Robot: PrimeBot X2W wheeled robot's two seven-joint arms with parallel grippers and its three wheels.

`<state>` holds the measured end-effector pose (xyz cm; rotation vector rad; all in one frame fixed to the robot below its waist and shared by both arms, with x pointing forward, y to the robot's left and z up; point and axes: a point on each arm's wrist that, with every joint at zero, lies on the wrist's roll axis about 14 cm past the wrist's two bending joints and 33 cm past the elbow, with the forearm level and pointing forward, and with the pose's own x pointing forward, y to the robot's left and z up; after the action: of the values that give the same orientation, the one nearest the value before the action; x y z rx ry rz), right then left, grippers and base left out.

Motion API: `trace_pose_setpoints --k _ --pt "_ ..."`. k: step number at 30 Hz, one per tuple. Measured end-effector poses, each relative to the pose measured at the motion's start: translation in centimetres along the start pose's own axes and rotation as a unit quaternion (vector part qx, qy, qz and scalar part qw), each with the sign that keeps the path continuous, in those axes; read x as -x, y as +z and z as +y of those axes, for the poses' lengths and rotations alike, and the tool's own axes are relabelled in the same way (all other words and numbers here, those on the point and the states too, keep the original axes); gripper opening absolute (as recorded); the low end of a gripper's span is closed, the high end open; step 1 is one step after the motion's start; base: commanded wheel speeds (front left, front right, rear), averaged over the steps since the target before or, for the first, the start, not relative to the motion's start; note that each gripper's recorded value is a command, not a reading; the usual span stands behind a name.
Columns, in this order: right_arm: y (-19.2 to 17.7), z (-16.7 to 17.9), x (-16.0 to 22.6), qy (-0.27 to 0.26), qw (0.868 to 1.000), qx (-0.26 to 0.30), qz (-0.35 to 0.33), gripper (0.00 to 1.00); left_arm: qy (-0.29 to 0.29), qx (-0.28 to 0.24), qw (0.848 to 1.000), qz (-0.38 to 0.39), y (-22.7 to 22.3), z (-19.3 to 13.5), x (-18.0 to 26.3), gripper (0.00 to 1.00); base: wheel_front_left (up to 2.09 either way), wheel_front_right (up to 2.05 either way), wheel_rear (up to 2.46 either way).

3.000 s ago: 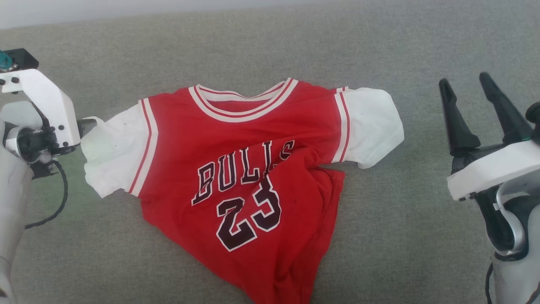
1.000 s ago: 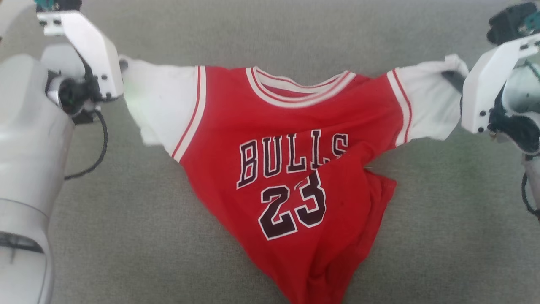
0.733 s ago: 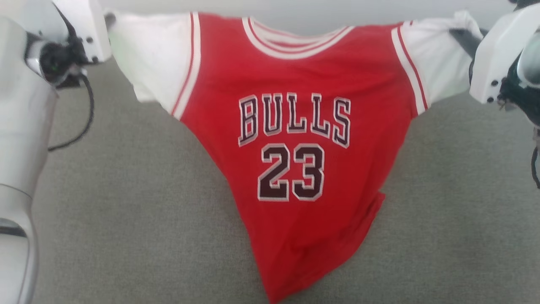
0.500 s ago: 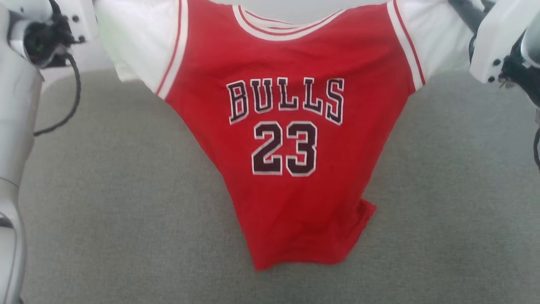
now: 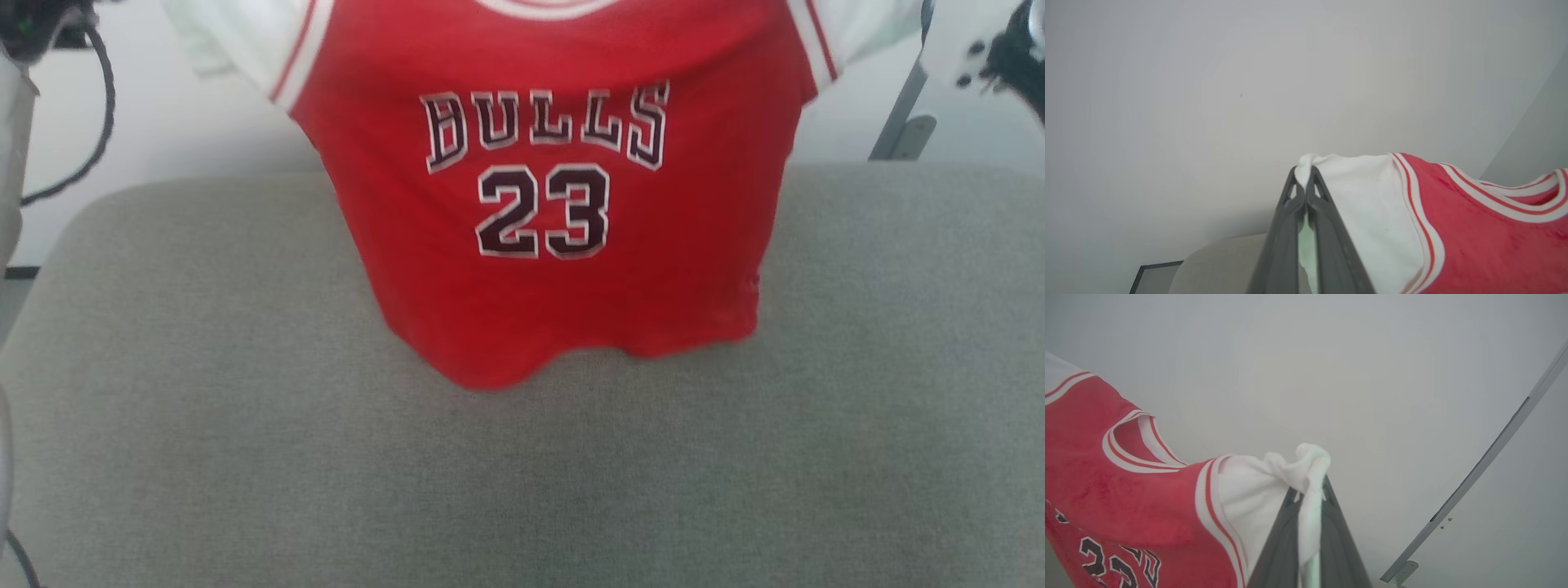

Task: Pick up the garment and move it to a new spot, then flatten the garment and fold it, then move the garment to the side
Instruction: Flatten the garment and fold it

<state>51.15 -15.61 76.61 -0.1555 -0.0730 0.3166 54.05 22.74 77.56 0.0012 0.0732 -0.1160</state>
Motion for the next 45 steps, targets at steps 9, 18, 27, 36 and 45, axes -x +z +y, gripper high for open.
trace_pose_setpoints --k 9,18,27,36,45 --pt "0.4 -3.0 -4.9 -0.041 0.998 0.024 -0.052 0.0 -0.014 -0.022 0.995 -0.1 2.8 -1.2 -4.7 0.0 0.0 0.0 0.0" --pt "0.6 -7.2 -11.7 -0.096 0.976 0.091 -0.171 0.0 -0.025 -0.066 0.968 -0.241 5.0 -3.0 -11.6 0.0 0.0 0.0 0.0" --pt "-7.1 -6.8 -17.3 -0.089 0.977 0.13 -0.143 0.0 -0.035 -0.075 0.959 -0.271 0.5 -2.9 -16.1 0.0 0.0 0.0 0.0" --pt "-18.0 -0.9 -15.7 -0.032 0.998 0.057 -0.013 0.0 -0.039 -0.046 0.998 -0.033 -15.2 -2.3 -14.6 0.0 0.0 0.0 0.0" --pt "-25.8 4.8 -8.4 0.035 0.99 -0.007 0.134 0.0 -0.053 0.001 0.977 0.205 -26.9 0.0 -4.4 0.0 0.0 0.0 0.0"
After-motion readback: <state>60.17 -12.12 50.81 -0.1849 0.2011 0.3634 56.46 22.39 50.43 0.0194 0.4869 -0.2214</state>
